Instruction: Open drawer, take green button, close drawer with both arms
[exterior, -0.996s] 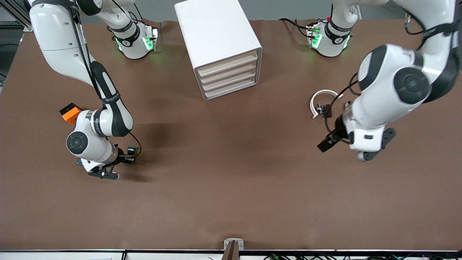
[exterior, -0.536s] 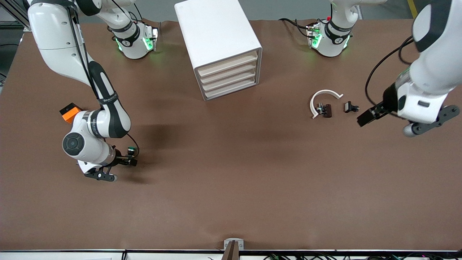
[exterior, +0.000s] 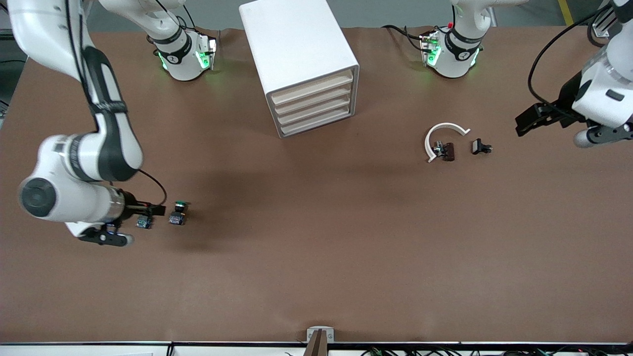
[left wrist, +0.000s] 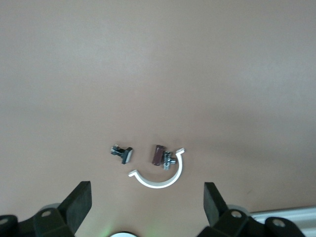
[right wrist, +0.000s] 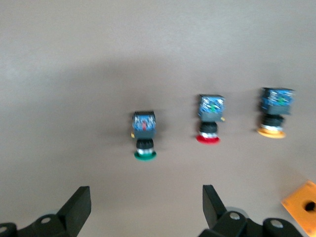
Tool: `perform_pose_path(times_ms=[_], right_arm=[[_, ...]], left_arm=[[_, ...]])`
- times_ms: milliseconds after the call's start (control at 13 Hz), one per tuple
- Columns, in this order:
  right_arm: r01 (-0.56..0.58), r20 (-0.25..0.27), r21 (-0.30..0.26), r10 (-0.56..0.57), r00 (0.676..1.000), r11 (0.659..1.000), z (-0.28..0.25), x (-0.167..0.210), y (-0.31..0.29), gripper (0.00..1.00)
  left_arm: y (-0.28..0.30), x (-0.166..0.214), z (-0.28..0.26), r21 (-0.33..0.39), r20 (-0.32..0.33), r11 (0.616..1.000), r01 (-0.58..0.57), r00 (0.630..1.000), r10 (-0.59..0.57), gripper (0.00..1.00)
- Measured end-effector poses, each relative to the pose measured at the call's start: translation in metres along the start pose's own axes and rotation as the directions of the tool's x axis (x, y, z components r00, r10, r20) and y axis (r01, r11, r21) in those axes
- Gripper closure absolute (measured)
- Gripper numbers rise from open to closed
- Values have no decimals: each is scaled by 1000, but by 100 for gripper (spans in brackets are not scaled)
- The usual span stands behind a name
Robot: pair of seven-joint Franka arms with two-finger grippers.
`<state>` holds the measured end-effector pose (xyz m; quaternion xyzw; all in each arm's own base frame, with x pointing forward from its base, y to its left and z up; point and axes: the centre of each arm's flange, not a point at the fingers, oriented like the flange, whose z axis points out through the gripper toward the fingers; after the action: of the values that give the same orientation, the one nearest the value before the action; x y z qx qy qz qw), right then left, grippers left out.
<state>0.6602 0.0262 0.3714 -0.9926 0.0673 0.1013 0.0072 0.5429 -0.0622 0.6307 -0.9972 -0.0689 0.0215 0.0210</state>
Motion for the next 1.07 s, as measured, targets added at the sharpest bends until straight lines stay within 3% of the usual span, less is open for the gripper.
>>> perform_pose_path(times_ms=[230,690,1073], right_arm=[[58,27,-7,-58,998,998,-53,-19,33,0],[124,4,-54,-124,992,991,-137,-68,67,0],[106,-1,-45,-106,994,993,-164,-84,92,0]], left_arm=[[-25,-13,-5,4,-1,997,-73,997,73,0],[-27,-40,-3,16,8,995,-97,995,97,0],[-27,-37,0,15,11,995,-96,995,96,0]])
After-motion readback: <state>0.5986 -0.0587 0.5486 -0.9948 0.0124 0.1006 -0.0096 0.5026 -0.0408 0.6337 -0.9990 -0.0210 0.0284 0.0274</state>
